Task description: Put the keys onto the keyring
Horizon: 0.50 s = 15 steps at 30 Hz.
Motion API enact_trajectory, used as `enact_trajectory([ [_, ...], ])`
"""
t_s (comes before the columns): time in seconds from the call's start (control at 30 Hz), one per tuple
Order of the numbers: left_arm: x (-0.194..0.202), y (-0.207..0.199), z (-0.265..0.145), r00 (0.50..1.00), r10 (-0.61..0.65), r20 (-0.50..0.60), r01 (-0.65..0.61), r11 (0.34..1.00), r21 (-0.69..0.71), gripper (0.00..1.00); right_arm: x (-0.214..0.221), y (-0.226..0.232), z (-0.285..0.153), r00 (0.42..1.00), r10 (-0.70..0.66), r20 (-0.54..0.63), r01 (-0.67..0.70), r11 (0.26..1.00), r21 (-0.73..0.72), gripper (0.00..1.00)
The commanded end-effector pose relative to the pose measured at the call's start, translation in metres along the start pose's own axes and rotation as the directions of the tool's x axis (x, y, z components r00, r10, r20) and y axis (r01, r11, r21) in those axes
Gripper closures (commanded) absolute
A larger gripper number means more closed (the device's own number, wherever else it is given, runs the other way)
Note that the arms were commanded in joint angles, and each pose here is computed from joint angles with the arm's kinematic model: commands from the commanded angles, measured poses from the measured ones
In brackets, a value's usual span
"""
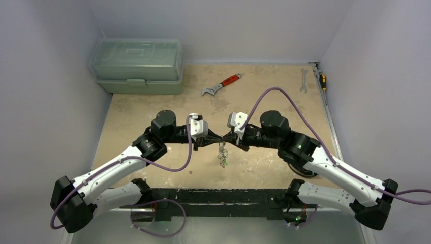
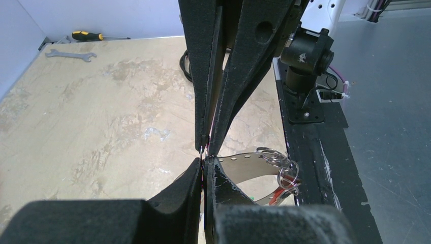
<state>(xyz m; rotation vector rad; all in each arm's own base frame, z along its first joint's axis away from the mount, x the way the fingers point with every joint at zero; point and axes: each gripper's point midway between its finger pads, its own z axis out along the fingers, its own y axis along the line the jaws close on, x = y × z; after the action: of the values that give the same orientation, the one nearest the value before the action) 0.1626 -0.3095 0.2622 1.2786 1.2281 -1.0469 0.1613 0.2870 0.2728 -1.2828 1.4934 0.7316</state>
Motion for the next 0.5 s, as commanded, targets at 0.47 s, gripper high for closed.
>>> enact_trajectory([
  [0.47,-0.0515,0.0048,-0.0025,0.987,0.111,0.120,-0.109,0.994,-0.024,1.00,-0.0052,0.0065,0.0017,1.000,-0.004,0.008,0.004,0.999,-0.042,1.00],
])
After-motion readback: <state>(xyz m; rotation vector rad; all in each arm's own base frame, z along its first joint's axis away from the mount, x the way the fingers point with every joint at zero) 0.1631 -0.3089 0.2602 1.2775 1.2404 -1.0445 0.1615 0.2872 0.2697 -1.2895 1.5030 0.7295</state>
